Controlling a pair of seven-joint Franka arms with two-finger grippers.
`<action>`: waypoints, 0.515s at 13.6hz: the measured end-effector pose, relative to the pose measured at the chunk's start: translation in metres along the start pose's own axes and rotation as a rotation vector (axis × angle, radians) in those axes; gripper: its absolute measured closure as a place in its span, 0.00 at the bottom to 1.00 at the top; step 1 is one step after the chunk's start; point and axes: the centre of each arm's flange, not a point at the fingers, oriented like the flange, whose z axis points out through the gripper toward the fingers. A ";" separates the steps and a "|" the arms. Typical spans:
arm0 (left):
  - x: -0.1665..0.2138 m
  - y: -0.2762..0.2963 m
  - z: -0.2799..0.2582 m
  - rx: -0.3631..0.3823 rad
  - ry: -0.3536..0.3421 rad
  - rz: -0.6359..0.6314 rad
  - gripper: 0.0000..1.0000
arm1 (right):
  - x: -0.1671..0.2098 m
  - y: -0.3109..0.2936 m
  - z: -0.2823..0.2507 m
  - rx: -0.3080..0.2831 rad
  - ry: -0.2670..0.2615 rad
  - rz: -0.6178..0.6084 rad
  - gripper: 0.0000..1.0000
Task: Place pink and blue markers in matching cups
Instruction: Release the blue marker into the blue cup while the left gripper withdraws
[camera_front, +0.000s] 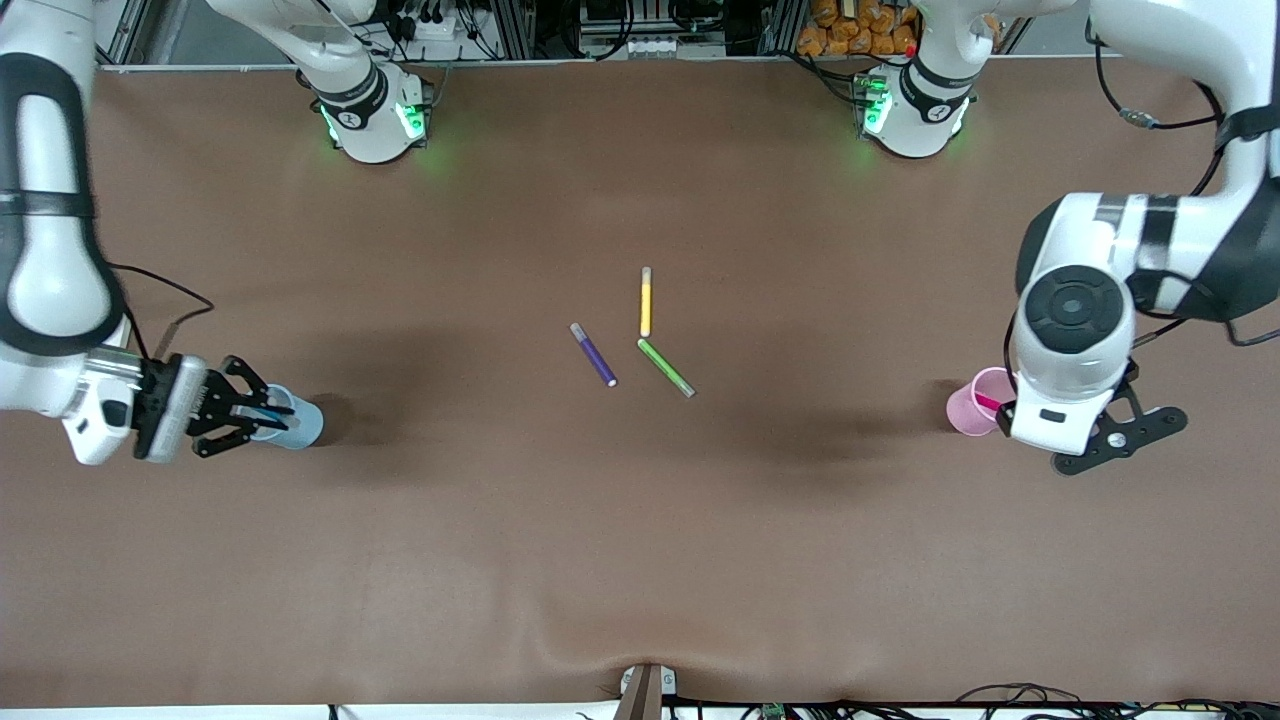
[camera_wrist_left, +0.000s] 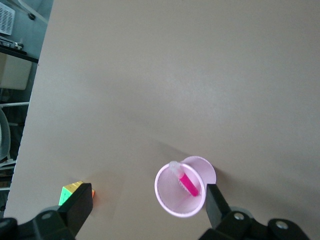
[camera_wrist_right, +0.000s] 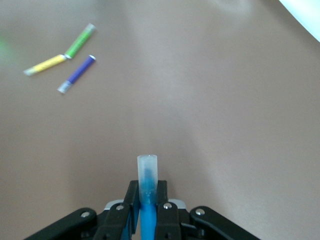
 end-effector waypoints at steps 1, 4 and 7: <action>0.002 -0.009 -0.014 -0.026 -0.018 0.021 0.00 | -0.012 -0.001 -0.006 0.016 0.042 -0.020 0.83; 0.014 -0.052 -0.054 -0.135 -0.048 0.086 0.00 | -0.035 -0.001 -0.021 0.018 0.126 -0.059 0.83; 0.018 -0.082 -0.078 -0.236 -0.043 0.145 0.00 | -0.050 0.001 -0.011 0.033 0.240 -0.083 0.83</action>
